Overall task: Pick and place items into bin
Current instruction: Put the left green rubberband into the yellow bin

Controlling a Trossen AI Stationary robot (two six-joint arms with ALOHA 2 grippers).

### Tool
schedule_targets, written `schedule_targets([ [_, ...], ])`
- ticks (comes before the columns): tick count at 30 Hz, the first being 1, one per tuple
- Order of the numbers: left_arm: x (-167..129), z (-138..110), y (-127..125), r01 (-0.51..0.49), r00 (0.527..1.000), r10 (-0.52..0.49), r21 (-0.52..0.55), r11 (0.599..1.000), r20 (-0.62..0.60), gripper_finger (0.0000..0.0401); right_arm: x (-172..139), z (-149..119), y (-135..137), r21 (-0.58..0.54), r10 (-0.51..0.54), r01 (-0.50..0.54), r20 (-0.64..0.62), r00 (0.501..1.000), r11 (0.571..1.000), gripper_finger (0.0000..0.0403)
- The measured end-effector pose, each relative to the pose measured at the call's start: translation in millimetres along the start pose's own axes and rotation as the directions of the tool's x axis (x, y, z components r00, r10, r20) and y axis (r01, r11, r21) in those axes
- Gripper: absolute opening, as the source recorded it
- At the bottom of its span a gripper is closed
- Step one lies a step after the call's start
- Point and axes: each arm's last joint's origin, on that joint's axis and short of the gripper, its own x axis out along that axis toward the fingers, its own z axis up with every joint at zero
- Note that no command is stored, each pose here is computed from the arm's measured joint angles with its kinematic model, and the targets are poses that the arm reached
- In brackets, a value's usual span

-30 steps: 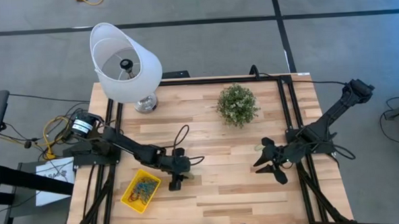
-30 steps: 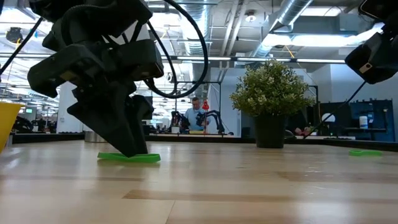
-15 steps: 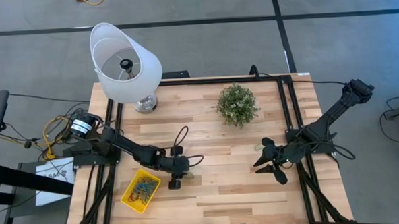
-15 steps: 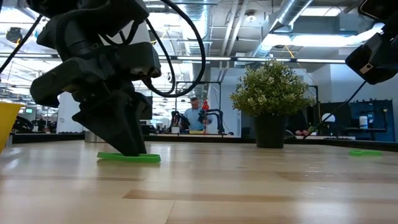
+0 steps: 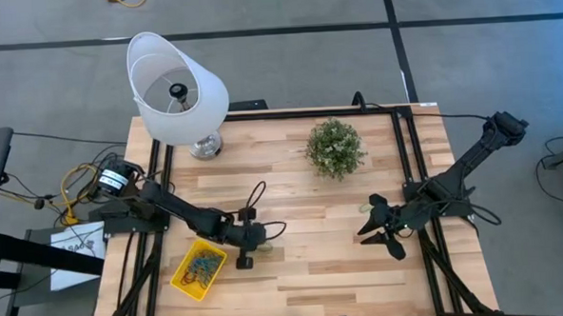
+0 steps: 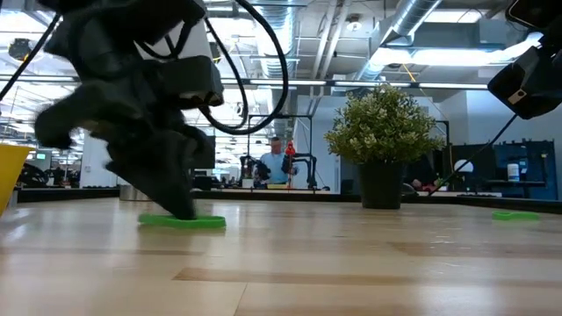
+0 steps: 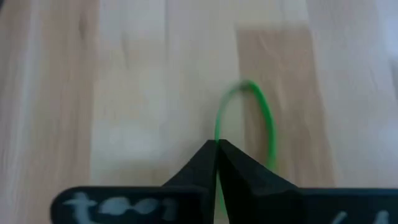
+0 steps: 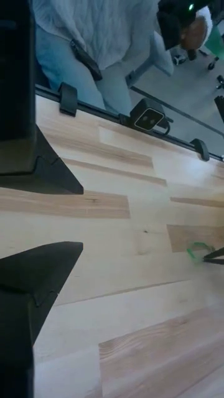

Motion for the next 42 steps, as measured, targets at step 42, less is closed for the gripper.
schedule_targets([
  [42, -124, -70, -64, -0.169, 0.945, 0.061, -0.321, 0.932, -0.32, 0.0065, 28, -9, -16, 0.179, -0.228, 0.238, -0.075, 0.971, 0.955, 0.0126],
])
